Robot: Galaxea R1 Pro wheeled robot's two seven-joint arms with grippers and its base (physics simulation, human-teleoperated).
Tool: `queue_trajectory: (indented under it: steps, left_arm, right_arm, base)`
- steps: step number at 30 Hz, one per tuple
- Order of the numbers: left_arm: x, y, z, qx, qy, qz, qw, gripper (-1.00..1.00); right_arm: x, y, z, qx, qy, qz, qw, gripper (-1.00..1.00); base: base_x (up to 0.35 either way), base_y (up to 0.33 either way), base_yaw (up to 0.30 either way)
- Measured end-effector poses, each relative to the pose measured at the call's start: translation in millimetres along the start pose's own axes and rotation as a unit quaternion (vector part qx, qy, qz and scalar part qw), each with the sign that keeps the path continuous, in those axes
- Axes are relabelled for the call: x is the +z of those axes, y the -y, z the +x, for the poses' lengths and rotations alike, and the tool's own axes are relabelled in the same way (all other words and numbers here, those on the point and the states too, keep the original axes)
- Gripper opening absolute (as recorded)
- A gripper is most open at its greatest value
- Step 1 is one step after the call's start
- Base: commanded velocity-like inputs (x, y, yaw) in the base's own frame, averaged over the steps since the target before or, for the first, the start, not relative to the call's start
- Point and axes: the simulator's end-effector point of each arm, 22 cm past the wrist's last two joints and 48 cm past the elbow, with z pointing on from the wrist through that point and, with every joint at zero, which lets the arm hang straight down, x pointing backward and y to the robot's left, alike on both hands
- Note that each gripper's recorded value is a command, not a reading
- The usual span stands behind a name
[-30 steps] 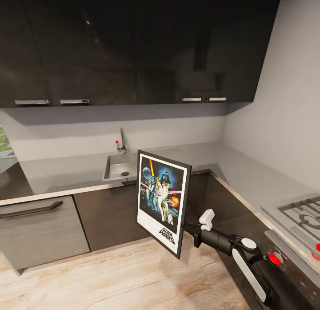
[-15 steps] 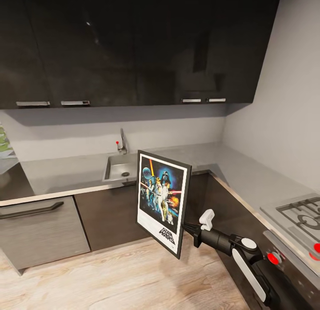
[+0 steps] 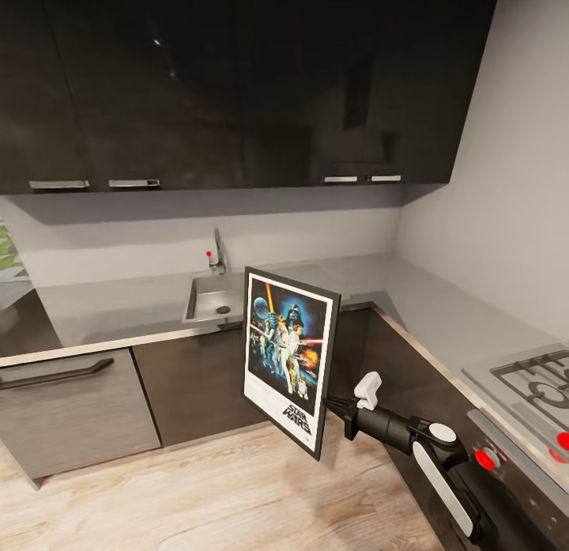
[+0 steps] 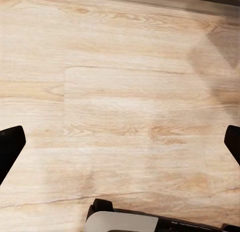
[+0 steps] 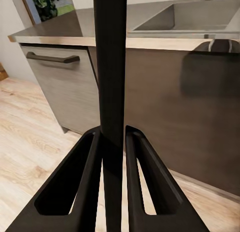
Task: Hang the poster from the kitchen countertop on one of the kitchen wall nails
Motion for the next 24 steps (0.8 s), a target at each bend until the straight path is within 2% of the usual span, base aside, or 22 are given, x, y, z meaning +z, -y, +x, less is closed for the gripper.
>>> queue_trajectory:
  steps: [15, 24]
  left_arm:
    - [-0.2, -1.1, -1.4, 0.001, 0.003, -0.001, 1.0, 1.0]
    - [-0.3, -1.4, -1.4, 0.001, 0.002, -0.001, 1.0, 1.0]
  right_arm:
    - [0.1, 0.0, -0.1, 0.0, 0.0, 0.0, 1.0, -1.0]
    - [0.9, 0.1, 0.2, -0.001, 0.0, 0.001, 1.0, -1.0]
  base:
    - [0.0, 0.0, 0.005]
    - [-0.013, 0.035, 0.236]
